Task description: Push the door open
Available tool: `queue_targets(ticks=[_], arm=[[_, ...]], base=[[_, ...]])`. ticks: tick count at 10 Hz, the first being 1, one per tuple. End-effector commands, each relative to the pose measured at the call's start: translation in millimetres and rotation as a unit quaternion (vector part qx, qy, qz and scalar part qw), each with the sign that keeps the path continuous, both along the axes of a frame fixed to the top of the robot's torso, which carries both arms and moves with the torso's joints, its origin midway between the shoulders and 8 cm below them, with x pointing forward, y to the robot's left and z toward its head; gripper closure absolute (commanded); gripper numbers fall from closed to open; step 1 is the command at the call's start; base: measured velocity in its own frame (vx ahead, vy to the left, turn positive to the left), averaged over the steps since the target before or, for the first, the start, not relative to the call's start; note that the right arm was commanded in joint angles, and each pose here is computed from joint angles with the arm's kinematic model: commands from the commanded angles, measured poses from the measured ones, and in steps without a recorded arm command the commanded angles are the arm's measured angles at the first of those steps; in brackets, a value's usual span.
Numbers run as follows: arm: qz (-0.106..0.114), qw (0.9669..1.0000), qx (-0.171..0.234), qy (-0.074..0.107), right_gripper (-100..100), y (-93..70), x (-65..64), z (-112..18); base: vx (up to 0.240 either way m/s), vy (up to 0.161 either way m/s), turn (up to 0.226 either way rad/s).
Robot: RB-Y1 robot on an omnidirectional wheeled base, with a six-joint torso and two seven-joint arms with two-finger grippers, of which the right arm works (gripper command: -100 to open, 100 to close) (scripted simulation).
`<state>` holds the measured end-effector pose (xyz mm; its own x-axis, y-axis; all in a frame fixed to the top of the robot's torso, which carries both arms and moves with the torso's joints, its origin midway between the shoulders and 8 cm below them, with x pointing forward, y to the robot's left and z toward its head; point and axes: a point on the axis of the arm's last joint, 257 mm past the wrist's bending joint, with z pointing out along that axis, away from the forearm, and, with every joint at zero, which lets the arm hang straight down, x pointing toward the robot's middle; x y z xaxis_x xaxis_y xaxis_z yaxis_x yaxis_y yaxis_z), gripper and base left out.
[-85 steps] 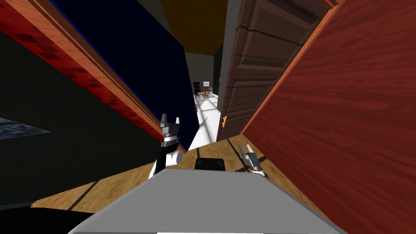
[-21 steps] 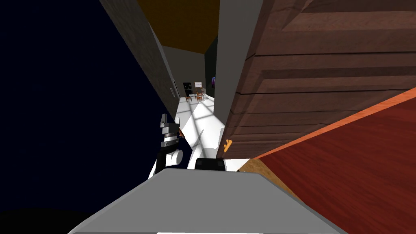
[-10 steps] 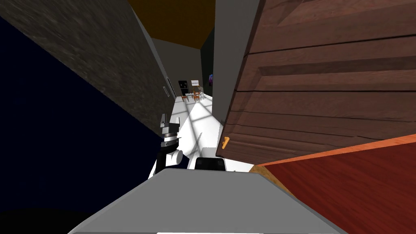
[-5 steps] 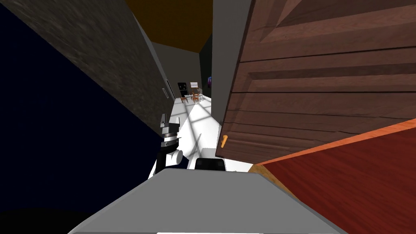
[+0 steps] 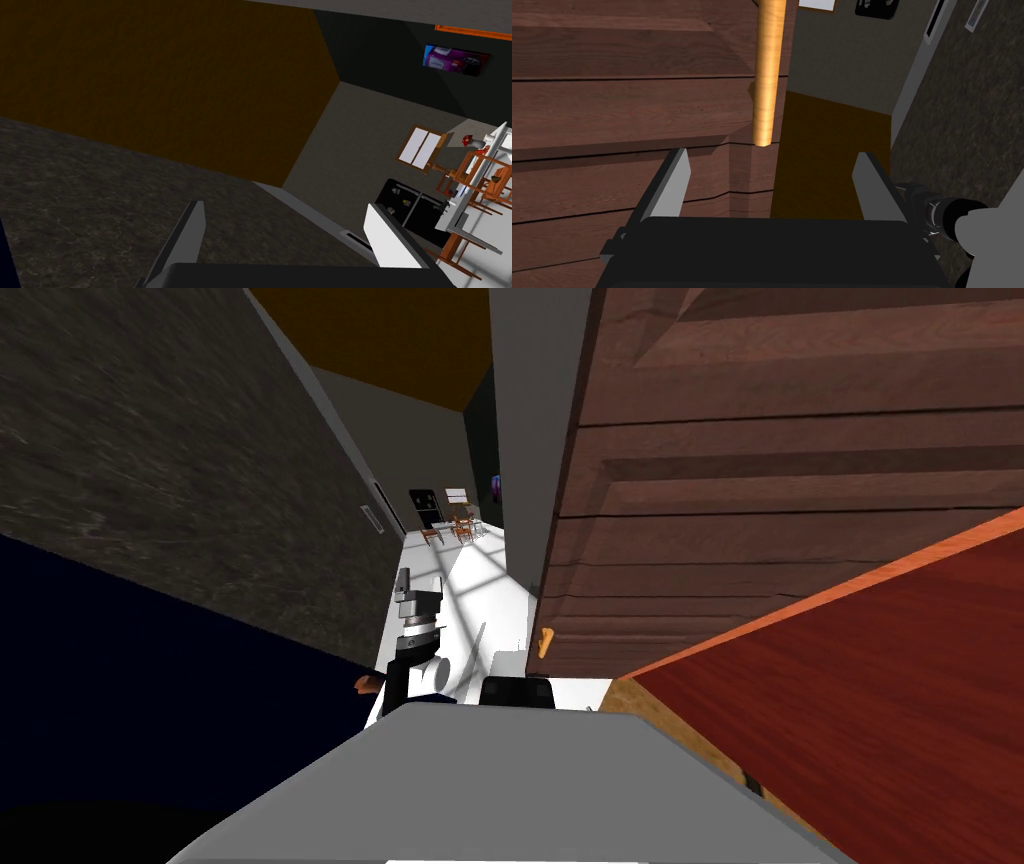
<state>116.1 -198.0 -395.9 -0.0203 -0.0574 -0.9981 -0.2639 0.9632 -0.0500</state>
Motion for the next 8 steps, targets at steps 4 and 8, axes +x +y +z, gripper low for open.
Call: queue_targets(ticks=[4, 8], arm=[[0.006, 1.0, 0.007, -0.002, -100, 25.1, -2.5, 0.2], [0.0, 0.9998, 0.021, -0.007, -100, 45.8, -0.2, 2.0]], base=[[0.104, 0.038, -0.304], [0.082, 0.041, -0.243]])
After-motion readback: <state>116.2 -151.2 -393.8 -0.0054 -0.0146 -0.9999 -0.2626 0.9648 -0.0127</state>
